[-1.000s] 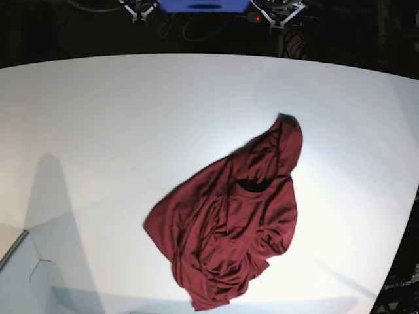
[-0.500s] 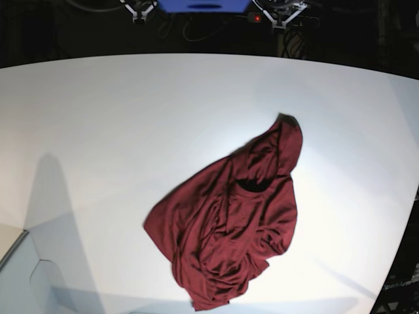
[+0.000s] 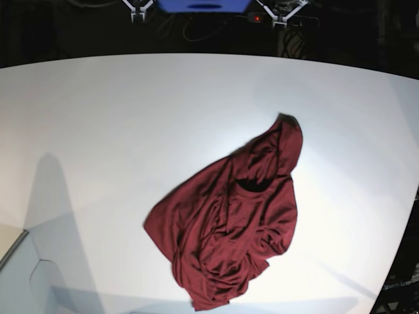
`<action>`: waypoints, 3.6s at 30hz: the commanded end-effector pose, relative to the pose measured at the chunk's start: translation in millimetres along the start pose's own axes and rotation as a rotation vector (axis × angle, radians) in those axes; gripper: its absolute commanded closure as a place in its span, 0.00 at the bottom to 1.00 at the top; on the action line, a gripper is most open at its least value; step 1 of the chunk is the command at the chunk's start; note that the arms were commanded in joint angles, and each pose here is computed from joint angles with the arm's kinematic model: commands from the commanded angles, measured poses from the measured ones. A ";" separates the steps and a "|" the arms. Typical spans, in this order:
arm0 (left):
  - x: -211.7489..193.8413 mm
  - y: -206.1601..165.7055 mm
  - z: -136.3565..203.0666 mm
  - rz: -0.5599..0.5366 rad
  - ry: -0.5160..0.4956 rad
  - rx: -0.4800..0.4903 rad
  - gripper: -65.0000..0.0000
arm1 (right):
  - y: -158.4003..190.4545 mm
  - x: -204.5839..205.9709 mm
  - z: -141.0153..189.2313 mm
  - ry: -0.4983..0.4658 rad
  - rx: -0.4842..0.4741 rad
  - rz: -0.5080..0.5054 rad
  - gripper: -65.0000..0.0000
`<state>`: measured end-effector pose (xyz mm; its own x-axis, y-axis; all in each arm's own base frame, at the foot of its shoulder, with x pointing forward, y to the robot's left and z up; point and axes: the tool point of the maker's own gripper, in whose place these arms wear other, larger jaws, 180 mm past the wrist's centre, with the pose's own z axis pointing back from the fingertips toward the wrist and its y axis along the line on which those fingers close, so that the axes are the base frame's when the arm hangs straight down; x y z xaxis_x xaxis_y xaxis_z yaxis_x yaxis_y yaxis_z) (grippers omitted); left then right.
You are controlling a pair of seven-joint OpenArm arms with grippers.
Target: Layout the t-shirt on the table in an organized manner, then fold the t-shirt properly
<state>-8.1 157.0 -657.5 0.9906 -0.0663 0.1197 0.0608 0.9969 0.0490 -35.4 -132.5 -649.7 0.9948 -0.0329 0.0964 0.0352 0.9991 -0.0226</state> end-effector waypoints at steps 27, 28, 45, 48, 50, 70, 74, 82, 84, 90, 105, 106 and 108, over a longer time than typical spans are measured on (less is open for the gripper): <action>127.5 -1.4 244.6 -0.004 -0.770 -0.118 1.00 | -22.2 150.0 241.6 -0.706 -0.021 0.134 1.00; 134.7 -1.5 250.7 0.008 -0.793 -0.127 1.00 | -19.6 162.9 250.7 -0.740 -0.018 0.134 1.00; 259.1 1.0 291.2 0.031 -1.042 -0.155 0.56 | 21.2 245.8 285.3 -0.972 0.077 0.154 0.72; 277.3 2.6 294.3 0.026 -1.062 -0.150 0.38 | 23.5 249.0 286.4 -0.981 0.083 0.156 0.63; 290.4 4.6 294.7 0.024 -1.077 -0.144 0.30 | 23.7 249.3 286.1 -0.981 0.084 0.157 0.57; 324.9 12.6 225.1 0.098 -0.976 -0.115 0.34 | 18.8 253.7 285.8 -0.988 0.071 0.184 0.52; 324.6 13.1 224.6 0.097 -0.974 -0.114 0.67 | 18.3 251.3 279.0 -0.948 0.068 0.186 0.52; 320.4 15.7 221.0 0.099 -0.961 -0.104 1.00 | 18.0 256.9 279.2 -0.948 0.064 0.186 0.52; 321.5 16.2 225.8 0.096 -0.973 -0.104 0.99 | 18.0 256.9 279.2 -0.948 0.064 0.186 0.52; 329.6 54.6 280.7 0.160 -1.115 -0.024 0.99 | 18.0 258.6 279.9 -0.953 0.064 0.186 0.52; 297.6 154.2 311.2 0.302 -1.027 0.212 0.99 | 47.0 279.9 292.9 -1.020 0.137 0.216 0.52; 293.4 156.1 304.8 0.308 -1.007 0.215 0.99 | 51.8 281.5 293.4 -1.019 0.148 0.222 0.52; 284.3 158.8 290.7 0.318 -0.960 0.217 0.99 | 63.8 282.5 292.0 -0.999 0.175 0.239 0.52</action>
<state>242.2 281.7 -340.1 0.4754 0.1177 0.8718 -0.3042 0.9519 0.0374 213.6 -73.7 -345.7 0.4862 0.1305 0.8640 -0.2380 0.9712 -0.0128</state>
